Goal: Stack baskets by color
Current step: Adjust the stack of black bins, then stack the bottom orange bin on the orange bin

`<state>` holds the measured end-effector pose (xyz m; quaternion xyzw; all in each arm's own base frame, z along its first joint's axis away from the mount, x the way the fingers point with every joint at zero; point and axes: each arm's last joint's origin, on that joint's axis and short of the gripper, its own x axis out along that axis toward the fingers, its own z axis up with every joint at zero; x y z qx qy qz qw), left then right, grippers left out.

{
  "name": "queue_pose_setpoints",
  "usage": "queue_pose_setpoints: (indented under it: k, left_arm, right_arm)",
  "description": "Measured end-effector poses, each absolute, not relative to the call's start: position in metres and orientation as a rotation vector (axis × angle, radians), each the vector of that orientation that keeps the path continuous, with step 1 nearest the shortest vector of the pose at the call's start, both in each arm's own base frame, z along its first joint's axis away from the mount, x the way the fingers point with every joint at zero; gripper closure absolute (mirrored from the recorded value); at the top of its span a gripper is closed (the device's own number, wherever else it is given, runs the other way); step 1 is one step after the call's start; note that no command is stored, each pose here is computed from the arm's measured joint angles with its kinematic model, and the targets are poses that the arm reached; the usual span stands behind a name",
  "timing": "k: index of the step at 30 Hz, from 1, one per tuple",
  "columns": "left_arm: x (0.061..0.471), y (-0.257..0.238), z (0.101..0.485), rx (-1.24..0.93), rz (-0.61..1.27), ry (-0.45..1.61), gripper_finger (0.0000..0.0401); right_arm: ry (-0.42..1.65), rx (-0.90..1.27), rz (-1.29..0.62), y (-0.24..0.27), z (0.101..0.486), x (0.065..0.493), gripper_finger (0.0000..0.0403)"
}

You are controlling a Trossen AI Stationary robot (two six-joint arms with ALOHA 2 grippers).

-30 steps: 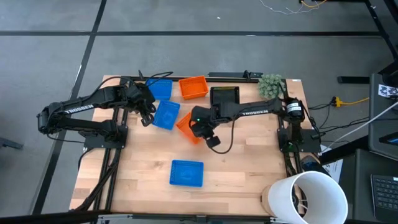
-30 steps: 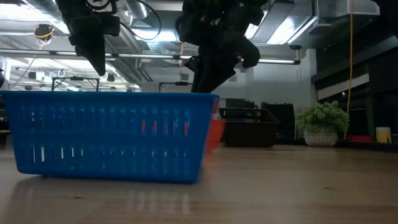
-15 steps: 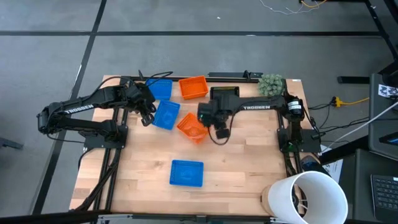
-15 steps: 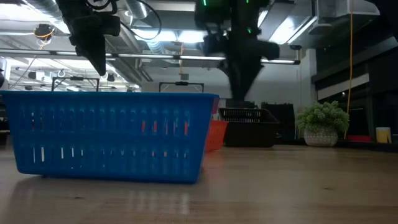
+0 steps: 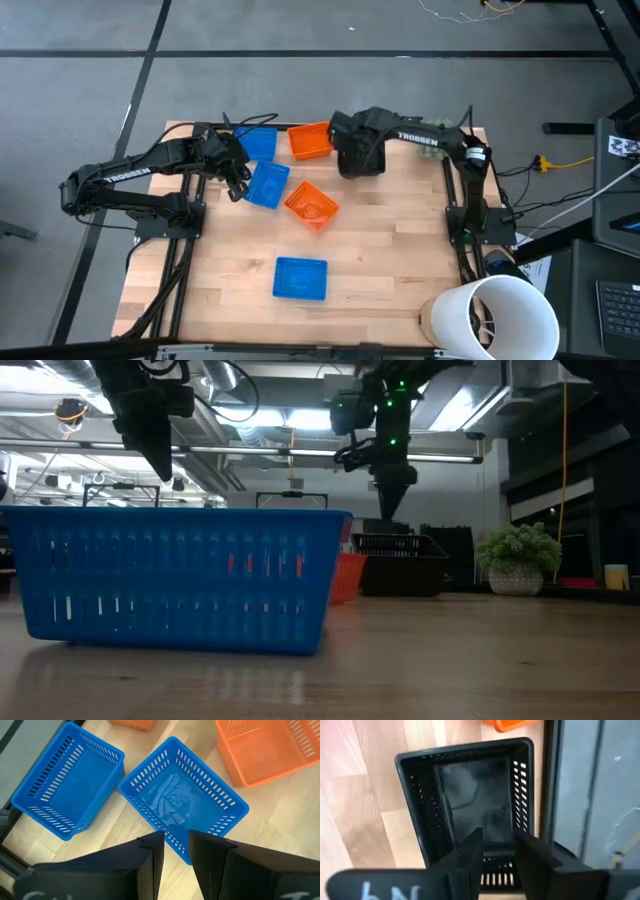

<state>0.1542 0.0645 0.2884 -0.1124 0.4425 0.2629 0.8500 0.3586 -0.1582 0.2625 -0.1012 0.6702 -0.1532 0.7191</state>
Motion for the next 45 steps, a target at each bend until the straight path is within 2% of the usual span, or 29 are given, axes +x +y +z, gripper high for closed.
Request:
queue_pose_setpoints:
  k: [8,13,23,31,40,45]
  left_arm:
    - [0.154,0.065,0.288,-0.237,0.554,0.933,0.0322]
    - [0.154,0.065,0.288,-0.237,0.555,0.933,0.0322]
    - [0.154,0.065,0.288,-0.236,0.554,0.933,0.0322]
    - [0.154,0.065,0.288,-0.236,0.555,0.933,0.0322]
    - [0.154,0.065,0.288,-0.236,0.555,0.934,0.0322]
    - [0.154,0.065,0.288,-0.236,0.555,0.933,0.0322]
  right_arm:
    - [1.433,-0.187,-0.375,-0.194,0.264,0.348,0.0297]
    - [1.418,-0.174,-0.275,-0.194,0.264,0.348,0.0289]
    - [1.38,-0.222,-0.255,-0.197,0.262,0.353,0.0288]
    - [1.441,-0.214,-0.266,-0.209,0.236,0.359,0.0288]
    - [1.411,-0.216,-0.271,-0.212,0.234,0.362,0.0288]
    - [1.286,-0.16,-0.187,-0.211,0.237,0.371,0.0288]
